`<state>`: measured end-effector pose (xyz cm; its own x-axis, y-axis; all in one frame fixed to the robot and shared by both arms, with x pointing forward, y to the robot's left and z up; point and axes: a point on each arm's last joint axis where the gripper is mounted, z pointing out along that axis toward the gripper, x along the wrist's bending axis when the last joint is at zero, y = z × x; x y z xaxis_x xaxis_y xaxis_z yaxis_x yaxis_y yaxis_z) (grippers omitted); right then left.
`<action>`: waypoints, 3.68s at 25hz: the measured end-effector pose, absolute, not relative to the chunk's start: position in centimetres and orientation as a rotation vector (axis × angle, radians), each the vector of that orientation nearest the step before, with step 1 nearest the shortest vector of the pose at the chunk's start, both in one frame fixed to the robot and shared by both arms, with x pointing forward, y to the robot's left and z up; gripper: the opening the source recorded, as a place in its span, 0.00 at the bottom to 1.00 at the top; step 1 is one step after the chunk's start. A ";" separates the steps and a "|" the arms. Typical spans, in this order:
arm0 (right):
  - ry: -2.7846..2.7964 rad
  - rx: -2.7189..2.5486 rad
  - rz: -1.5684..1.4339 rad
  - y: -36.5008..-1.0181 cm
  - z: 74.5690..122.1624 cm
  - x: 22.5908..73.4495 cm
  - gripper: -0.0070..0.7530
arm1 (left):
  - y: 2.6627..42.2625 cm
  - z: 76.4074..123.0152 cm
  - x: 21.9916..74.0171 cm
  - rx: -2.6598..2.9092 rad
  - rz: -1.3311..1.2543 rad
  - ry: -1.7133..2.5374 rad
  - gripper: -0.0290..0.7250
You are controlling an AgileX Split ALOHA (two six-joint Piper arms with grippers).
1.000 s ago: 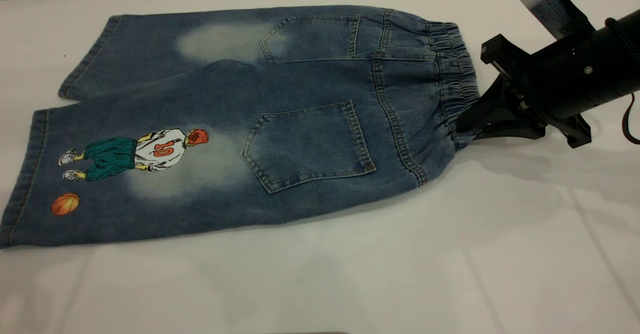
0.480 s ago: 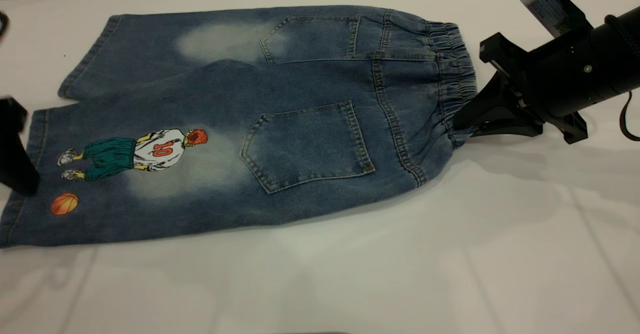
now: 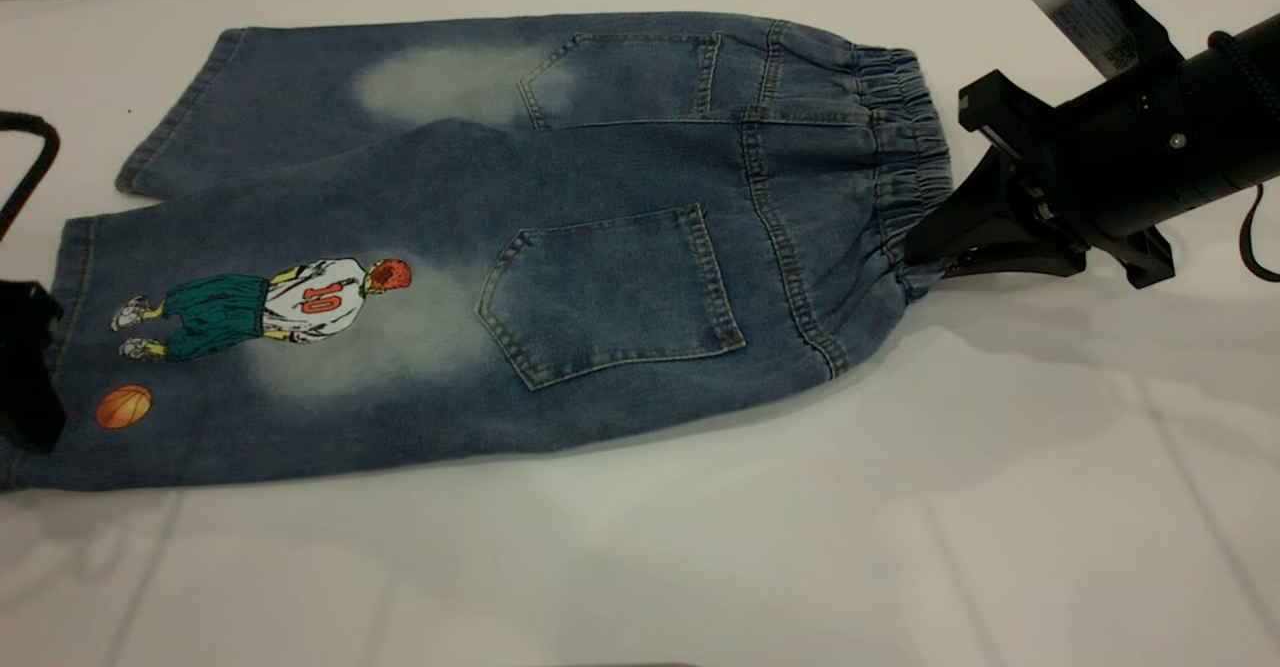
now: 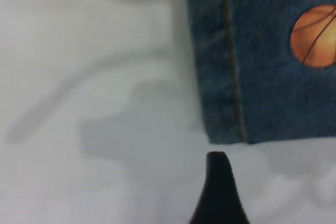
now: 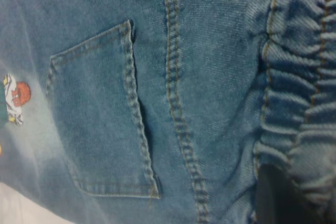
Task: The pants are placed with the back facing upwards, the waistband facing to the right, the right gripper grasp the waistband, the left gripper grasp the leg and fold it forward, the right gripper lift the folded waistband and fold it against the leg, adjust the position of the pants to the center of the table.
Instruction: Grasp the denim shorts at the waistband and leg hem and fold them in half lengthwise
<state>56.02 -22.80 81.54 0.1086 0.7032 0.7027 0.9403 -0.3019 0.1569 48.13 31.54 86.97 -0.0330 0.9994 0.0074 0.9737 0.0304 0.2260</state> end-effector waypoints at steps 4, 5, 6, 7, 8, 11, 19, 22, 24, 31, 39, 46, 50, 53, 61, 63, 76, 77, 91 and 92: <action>-1.619 -2.050 -1.006 -22.7 81.6 56.0 0.06 | 32.9 86.9 48.0 2.046 0.278 2.196 0.68; -1.617 -2.048 -1.007 -22.7 81.6 56.0 0.06 | 33.5 86.9 48.0 2.010 0.289 2.226 0.68; -1.617 -2.047 -1.008 -22.7 81.6 56.0 0.06 | 34.0 86.9 47.9 1.980 0.298 2.251 0.68; -1.617 -2.045 -1.008 -22.7 81.6 56.0 0.06 | 34.2 87.0 47.9 1.963 0.305 2.262 0.68; -1.617 -2.045 -1.008 -22.7 81.6 56.0 0.06 | 34.4 87.0 48.0 1.954 0.311 2.266 0.68; -1.617 -2.044 -1.009 -22.7 81.6 56.0 0.06 | 34.4 87.0 48.2 1.937 0.339 2.248 0.68; -1.621 -2.040 -1.010 -22.7 81.6 56.0 0.06 | 33.7 84.8 48.5 1.960 0.277 2.258 0.68; -1.621 -2.039 -1.011 -22.7 81.6 56.0 0.06 | 32.9 83.4 48.6 2.003 0.235 2.246 0.68; -1.622 -2.038 -1.010 -22.7 81.6 55.9 0.06 | 32.7 82.8 48.7 2.012 0.229 2.238 0.68; -1.622 -2.038 -1.010 -22.7 81.6 55.9 0.06 | 32.6 82.7 48.8 2.004 0.224 2.245 0.54; -1.640 -1.955 -1.029 -23.1 82.2 55.7 0.06 | 32.6 83.5 49.2 2.019 0.209 2.257 0.08; -1.694 -1.879 -1.185 -24.5 87.9 56.1 0.06 | 31.5 90.9 50.0 2.009 0.341 2.149 0.08; -1.750 -1.865 -1.287 -24.7 90.9 56.4 0.06 | 30.5 95.2 51.1 1.975 0.453 2.037 0.08; -1.762 -1.866 -1.325 -24.8 91.8 57.4 0.06 | 30.2 97.6 52.9 1.925 0.535 1.967 0.08; -1.793 -2.018 -1.329 -25.8 91.9 60.0 0.06 | 29.9 97.9 58.0 1.840 0.642 1.860 0.08; -1.801 -2.054 -1.318 -26.0 91.4 60.6 0.06 | 29.5 96.9 59.0 1.840 0.645 1.842 0.08; -1.816 -2.107 -1.393 -26.6 88.5 65.4 0.06 | 25.9 91.6 64.5 1.745 0.755 1.573 0.08; -1.800 -2.124 -1.412 -26.7 88.5 65.6 0.06 | 25.9 91.3 64.7 1.731 0.766 1.556 0.08; -1.795 -2.313 -1.401 -28.0 87.5 67.0 0.14 | 26.3 88.8 65.8 1.749 0.967 1.430 0.11; -1.814 -2.295 -1.421 -27.9 87.8 67.2 0.18 | 26.4 88.9 65.9 1.785 0.999 1.403 0.12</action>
<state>67.23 -27.90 87.80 -0.0008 0.8331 0.5531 0.7365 -0.3737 0.5639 65.86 26.42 88.88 0.1374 0.9756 0.1714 0.4812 -0.2170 0.8493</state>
